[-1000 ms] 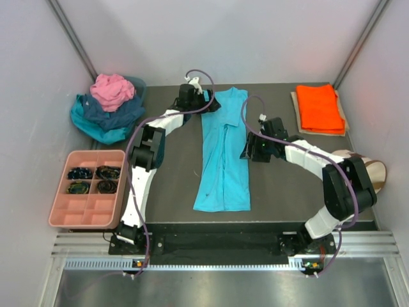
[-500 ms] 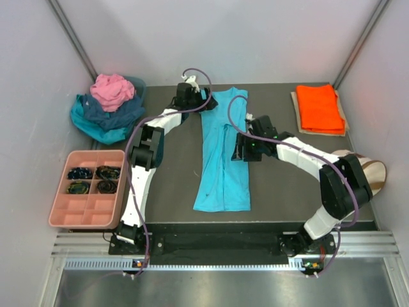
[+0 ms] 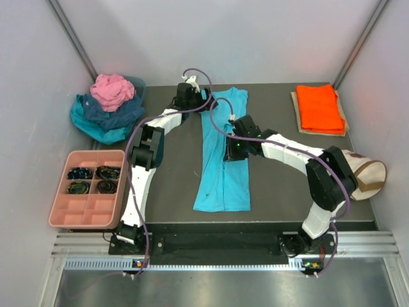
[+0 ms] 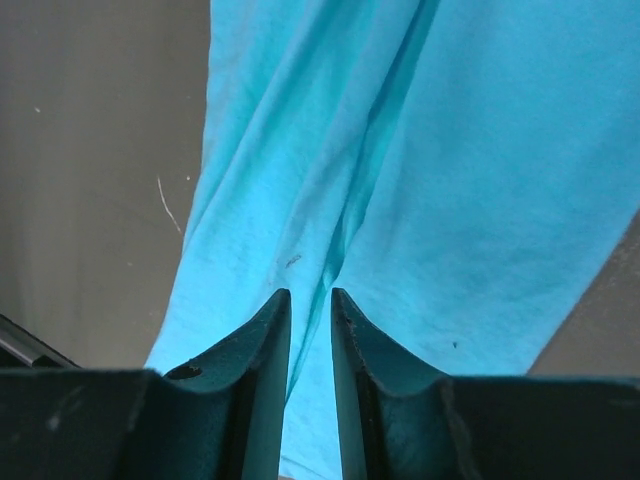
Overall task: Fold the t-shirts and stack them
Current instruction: Fold the tshirt
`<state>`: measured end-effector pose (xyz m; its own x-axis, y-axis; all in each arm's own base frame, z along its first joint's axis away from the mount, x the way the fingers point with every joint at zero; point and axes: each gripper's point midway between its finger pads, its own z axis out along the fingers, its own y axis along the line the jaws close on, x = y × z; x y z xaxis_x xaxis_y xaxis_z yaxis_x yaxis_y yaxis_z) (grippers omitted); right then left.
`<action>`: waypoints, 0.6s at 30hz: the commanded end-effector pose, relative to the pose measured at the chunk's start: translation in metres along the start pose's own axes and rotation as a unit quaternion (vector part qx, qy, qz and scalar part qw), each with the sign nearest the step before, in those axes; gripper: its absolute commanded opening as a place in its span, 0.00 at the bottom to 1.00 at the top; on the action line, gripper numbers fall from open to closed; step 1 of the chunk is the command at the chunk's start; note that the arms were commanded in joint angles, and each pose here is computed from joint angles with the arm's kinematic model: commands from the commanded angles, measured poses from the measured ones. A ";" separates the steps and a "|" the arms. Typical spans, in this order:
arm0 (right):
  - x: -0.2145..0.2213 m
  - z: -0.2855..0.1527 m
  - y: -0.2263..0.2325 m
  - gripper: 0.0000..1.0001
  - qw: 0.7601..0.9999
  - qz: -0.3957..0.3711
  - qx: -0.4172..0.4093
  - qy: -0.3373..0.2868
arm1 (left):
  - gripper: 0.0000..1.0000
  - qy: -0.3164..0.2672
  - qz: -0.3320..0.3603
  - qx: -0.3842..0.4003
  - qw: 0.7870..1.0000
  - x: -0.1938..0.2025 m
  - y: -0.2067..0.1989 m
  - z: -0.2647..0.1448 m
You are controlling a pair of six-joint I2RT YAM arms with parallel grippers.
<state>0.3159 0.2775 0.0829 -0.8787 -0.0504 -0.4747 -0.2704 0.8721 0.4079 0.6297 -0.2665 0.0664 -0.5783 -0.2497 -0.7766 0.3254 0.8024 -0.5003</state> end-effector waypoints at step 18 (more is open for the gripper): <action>-0.007 0.019 0.031 0.38 1.000 -0.027 -0.010 0.000 | 0.95 0.004 0.002 -0.009 1.000 0.016 0.026 0.014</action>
<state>0.3110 0.3014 0.0699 -0.8844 -0.1062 -0.4545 -0.3025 0.8720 0.3848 0.6352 -0.2677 0.0622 -0.5634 -0.2505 -0.7873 0.3452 0.7944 -0.4998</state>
